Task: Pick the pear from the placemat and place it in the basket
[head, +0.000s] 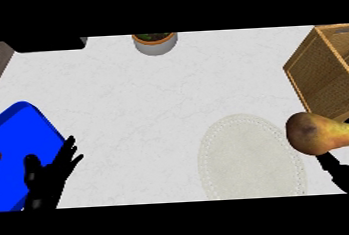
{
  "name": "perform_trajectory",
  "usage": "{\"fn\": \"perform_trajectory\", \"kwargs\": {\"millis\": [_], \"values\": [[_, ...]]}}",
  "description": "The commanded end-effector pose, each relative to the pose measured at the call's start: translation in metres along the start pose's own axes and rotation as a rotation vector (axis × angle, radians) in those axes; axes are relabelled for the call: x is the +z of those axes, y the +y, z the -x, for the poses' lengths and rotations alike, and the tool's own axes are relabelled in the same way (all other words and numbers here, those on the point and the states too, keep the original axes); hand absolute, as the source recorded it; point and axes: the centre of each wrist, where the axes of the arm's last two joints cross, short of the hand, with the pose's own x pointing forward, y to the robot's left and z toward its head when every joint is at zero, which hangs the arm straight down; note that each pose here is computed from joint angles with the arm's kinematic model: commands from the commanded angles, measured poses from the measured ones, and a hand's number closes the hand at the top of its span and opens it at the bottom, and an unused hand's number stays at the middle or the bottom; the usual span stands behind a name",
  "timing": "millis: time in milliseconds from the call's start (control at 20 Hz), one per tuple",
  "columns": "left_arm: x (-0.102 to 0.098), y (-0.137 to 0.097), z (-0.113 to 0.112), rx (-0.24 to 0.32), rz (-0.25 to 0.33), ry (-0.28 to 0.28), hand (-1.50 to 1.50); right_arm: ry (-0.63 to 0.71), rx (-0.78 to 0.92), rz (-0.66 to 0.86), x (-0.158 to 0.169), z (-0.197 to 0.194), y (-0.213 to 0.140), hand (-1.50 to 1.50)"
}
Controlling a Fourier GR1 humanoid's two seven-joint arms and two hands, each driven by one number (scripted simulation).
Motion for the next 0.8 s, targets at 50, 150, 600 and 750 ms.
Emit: {"fn": "perform_trajectory", "kwargs": {"millis": [50,150,600,750], "values": [[0.011,0.016,0.021,-0.012,0.021,0.063,0.0,0.022,-0.076,0.091,-0.023,-0.019,-0.058,1.5],[0.002,0.004,0.022,-0.018,0.001,0.089,0.0,0.029,-0.084,0.115,-0.037,-0.018,-0.081,1.5],[-0.011,-0.002,0.004,-0.013,0.012,0.077,0.0,0.112,0.005,0.096,-0.11,0.012,-0.115,1.5],[-0.008,-0.011,0.011,-0.018,0.014,0.06,0.0,0.102,0.035,0.096,-0.139,0.022,-0.125,1.5]]}}
